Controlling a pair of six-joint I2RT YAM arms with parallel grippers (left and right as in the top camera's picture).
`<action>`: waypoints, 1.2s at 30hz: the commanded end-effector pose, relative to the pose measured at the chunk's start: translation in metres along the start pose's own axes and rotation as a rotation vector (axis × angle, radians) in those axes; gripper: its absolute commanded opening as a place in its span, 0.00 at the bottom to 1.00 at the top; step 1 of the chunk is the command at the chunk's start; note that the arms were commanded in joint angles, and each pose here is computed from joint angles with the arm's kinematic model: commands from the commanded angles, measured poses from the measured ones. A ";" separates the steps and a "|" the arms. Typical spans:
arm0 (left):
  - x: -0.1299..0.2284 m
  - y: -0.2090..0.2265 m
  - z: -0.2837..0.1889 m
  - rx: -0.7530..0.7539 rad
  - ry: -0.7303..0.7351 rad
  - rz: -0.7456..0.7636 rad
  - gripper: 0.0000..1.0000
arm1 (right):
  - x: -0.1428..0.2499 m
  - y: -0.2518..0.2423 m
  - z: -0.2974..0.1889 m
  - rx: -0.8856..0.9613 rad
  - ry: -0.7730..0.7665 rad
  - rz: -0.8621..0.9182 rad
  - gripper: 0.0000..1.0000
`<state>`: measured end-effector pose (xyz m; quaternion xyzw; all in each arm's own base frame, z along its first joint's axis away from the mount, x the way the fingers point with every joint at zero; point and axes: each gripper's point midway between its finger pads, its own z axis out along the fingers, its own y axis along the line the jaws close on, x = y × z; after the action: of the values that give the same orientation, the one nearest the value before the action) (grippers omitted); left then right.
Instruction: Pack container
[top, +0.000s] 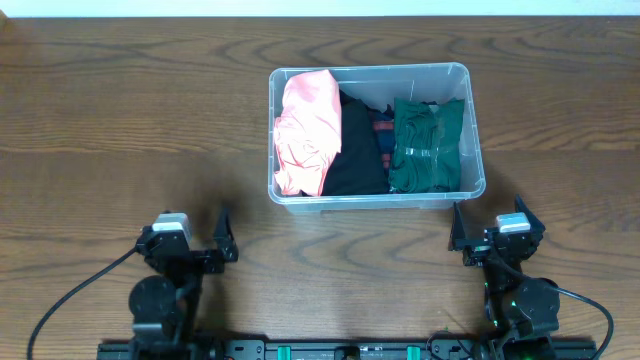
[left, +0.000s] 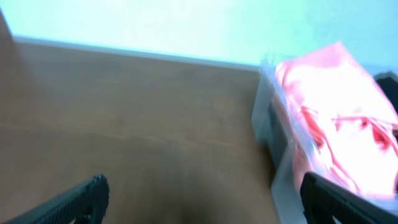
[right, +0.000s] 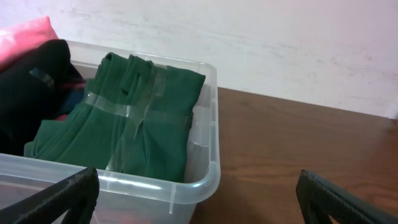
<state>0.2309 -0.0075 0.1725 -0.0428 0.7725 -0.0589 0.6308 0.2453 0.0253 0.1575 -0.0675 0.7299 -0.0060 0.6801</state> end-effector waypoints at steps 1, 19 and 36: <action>0.009 0.002 0.012 0.009 -0.085 -0.006 0.98 | 0.001 0.000 0.000 0.000 0.000 -0.013 0.99; 0.035 0.005 0.021 0.000 -0.029 -0.006 0.98 | 0.001 0.000 0.000 0.000 -0.001 -0.013 0.99; 0.035 0.005 0.021 0.000 -0.029 -0.006 0.98 | 0.001 0.000 0.000 0.000 -0.001 -0.013 0.99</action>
<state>0.2449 -0.0080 0.1512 -0.0414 0.7460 -0.0609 0.6618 0.2453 0.0254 0.1576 -0.0686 0.7296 -0.0065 0.6804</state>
